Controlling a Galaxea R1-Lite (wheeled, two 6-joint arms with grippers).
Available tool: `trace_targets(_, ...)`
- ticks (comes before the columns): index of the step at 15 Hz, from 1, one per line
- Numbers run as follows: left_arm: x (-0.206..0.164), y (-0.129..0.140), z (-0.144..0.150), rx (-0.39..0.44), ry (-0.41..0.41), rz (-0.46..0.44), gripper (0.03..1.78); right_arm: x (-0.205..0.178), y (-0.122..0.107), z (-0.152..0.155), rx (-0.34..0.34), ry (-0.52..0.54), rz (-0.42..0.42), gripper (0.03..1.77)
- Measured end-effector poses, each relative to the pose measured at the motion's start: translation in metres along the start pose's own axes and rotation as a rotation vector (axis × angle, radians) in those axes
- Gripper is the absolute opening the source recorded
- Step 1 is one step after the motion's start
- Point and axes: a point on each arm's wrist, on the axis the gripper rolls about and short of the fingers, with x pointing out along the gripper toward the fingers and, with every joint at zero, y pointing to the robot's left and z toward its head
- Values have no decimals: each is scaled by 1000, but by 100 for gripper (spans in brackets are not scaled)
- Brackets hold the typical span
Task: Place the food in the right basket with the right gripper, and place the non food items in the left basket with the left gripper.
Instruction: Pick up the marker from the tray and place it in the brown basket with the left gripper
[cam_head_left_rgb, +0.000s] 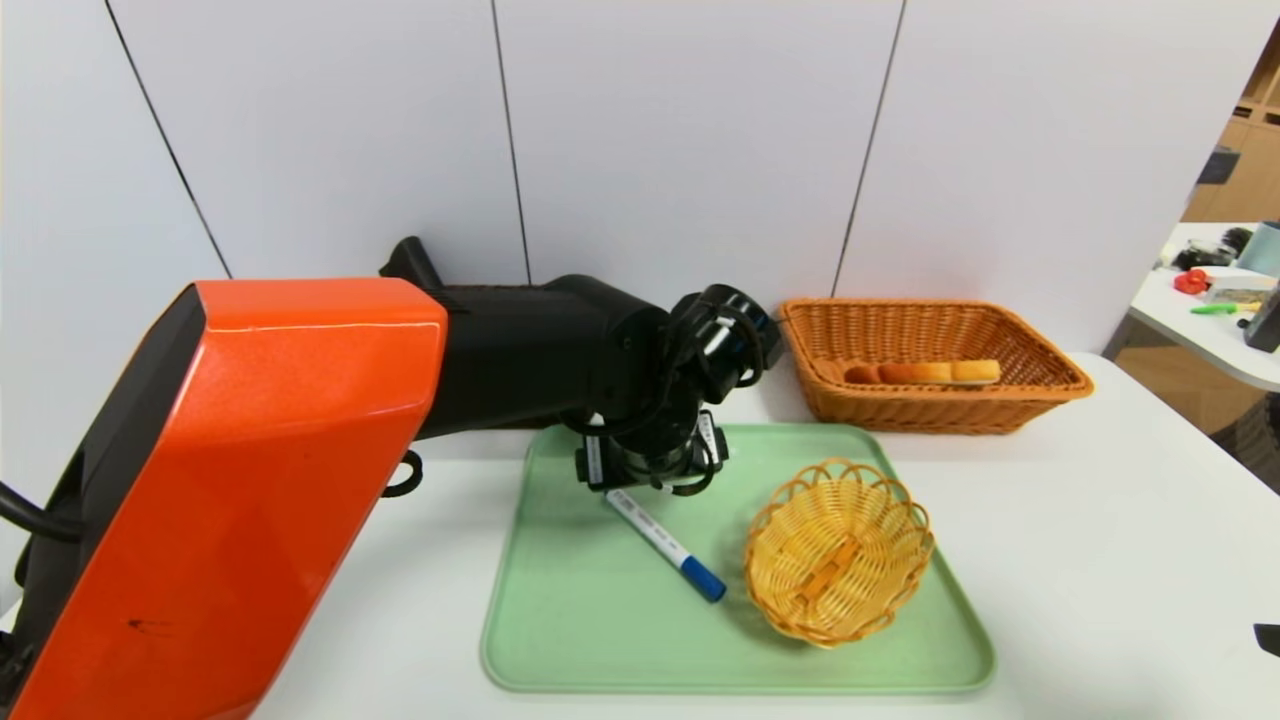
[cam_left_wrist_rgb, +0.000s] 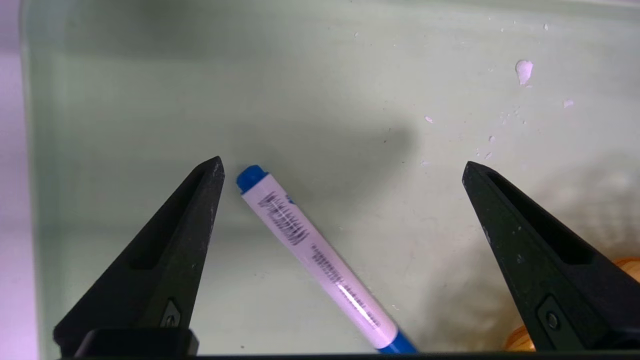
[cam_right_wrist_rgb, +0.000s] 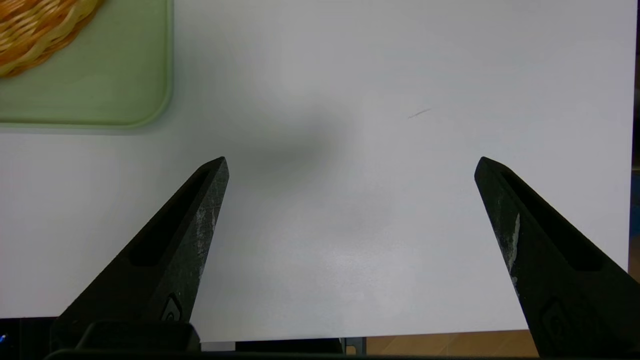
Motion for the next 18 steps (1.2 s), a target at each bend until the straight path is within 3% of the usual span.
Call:
trace_targets(2, -4, 5, -3, -106, 61, 13, 169, 1, 0, -1, 2, 5, 0, 170)
trace_targets(5, -16, 20, -2, -243, 217, 28, 169, 3, 1, -5, 10, 18, 3, 170)
trace_targets(9, -28, 35, 8, -346, 247, 64, 169, 3, 1, -10, 14, 21, 3, 170)
trace_targets(12, -35, 39, 8, -445, 313, 55, 169, 3, 1, -13, 20, 25, 3, 170)
trace_targets(18, -36, 28, -1, -460, 324, 33, 169, 3, 2, -19, 22, 30, 4, 170)
